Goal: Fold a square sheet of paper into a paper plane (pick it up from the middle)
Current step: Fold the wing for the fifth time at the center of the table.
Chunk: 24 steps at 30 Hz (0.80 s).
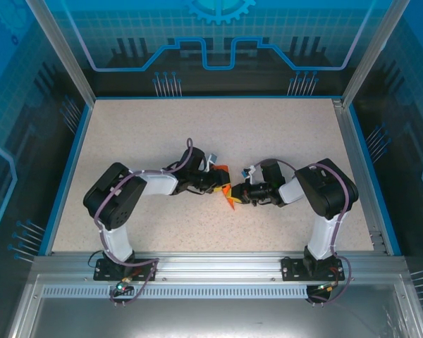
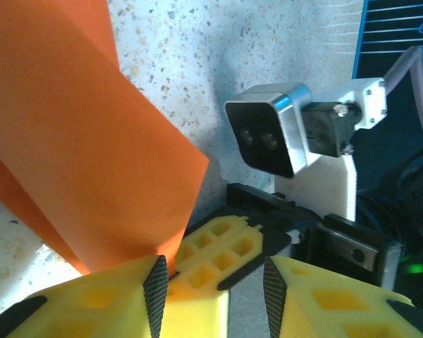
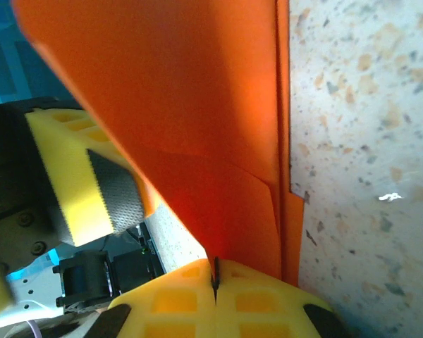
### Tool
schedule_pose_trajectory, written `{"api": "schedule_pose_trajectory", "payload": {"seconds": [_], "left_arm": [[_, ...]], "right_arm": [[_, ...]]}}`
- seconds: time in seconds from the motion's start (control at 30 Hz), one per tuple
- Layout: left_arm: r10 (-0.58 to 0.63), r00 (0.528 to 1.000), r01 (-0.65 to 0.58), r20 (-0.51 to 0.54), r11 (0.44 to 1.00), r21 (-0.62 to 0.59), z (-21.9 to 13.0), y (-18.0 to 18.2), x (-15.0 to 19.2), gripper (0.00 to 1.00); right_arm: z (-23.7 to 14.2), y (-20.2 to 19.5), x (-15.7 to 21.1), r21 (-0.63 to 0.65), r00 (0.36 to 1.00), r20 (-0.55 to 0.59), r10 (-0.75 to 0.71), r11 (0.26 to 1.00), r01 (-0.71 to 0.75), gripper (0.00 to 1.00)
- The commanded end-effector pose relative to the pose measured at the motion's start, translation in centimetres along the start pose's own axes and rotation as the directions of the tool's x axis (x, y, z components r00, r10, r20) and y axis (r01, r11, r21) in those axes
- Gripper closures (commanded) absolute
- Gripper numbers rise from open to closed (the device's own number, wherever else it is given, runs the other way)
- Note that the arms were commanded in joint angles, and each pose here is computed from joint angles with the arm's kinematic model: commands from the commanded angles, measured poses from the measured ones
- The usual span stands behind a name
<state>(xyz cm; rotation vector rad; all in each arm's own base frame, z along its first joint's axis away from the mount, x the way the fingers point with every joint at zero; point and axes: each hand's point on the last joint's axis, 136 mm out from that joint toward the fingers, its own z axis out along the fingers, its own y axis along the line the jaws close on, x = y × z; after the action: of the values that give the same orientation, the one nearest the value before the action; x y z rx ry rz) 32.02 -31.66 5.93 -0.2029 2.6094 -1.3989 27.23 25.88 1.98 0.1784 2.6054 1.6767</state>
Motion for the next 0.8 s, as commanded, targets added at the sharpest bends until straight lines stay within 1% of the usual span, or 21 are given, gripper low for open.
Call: {"api": "schedule_pose_trajectory", "payload": {"seconds": [0.0,0.23,0.53,0.7,0.77], "left_arm": [[0.053,0.999,-0.053,-0.008,0.998,0.037,0.7,-1.0,-0.4,0.56],[0.051,0.999,-0.051,-0.014,0.998,0.04,1.5,-0.4,-0.5,0.55],[0.008,0.999,-0.009,-0.053,1.0,-0.018,2.1,2.2,0.5,0.55],[-0.002,0.998,0.0,-0.066,0.999,-0.038,2.5,3.1,0.7,0.56],[-0.002,0.997,-0.002,-0.073,0.999,-0.045,2.6,3.4,1.0,0.56]], "right_arm": [[-0.8,-4.5,1.7,0.129,0.979,0.014,0.202,0.971,-0.202,1.0],[-0.9,-4.7,1.8,0.14,0.978,0.02,0.207,0.968,-0.208,1.0],[-1.0,-5.0,2.0,0.195,0.98,0.008,0.201,0.96,-0.198,1.0],[-1.1,-4.8,2.1,0.223,0.981,0.003,0.193,0.956,-0.189,0.94],[-1.3,-5.0,2.4,0.256,0.98,-0.003,0.199,0.948,-0.191,0.94]]}}
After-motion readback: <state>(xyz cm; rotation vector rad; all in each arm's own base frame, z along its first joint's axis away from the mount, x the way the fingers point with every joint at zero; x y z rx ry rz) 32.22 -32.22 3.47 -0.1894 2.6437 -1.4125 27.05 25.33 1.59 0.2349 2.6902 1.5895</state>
